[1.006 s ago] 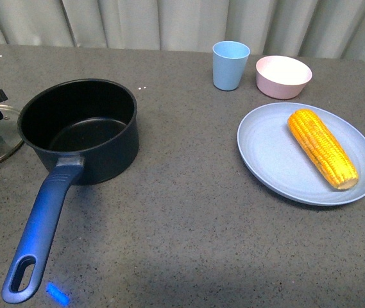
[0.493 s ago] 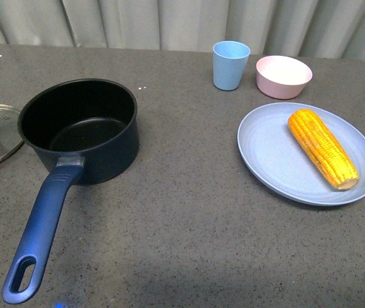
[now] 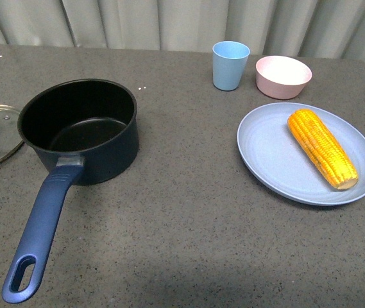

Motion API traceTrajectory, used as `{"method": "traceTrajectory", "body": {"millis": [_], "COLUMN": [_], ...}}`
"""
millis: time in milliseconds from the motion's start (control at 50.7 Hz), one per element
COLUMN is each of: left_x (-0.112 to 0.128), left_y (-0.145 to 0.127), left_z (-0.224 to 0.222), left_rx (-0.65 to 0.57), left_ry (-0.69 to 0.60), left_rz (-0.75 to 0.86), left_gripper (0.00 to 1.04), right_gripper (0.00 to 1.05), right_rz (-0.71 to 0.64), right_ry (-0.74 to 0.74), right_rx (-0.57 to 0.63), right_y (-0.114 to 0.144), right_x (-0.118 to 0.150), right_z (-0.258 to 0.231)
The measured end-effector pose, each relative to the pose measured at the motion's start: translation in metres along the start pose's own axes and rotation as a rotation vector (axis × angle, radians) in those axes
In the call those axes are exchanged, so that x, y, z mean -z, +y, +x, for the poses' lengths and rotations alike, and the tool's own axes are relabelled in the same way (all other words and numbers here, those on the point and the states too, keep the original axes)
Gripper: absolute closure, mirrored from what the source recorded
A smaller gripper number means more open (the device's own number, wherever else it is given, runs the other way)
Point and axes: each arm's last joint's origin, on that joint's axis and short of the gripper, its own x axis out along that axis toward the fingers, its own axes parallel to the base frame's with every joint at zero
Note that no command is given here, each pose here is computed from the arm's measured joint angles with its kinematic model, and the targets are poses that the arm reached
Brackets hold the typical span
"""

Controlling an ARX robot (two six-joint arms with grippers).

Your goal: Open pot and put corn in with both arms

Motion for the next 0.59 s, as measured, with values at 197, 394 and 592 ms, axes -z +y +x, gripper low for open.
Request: {"method": "traceTrajectory", "body": {"millis": [197,394,592], "left_x": [0.005,0.001,0.008], "left_y": [0.007,0.011,0.010], "left_z": [-0.036,-0.051,-0.065], "left_rx": [0.039,0.055,0.300], "left_ry": [0.035,0.032,-0.068], "left_rz": [-0.013,-0.033,0.108], "left_gripper": [0.07,0.07,0.34], "right_gripper": [0.09,0.09,0.09], "right_rz": [0.000,0.000,0.000], "right_ry": [0.000,0.000,0.000], "right_rx": [0.000,0.000,0.000], "right_y": [0.000,0.000,0.000], "right_x": [0.000,0.000,0.000], "right_z": [0.000,0.000,0.000]}}
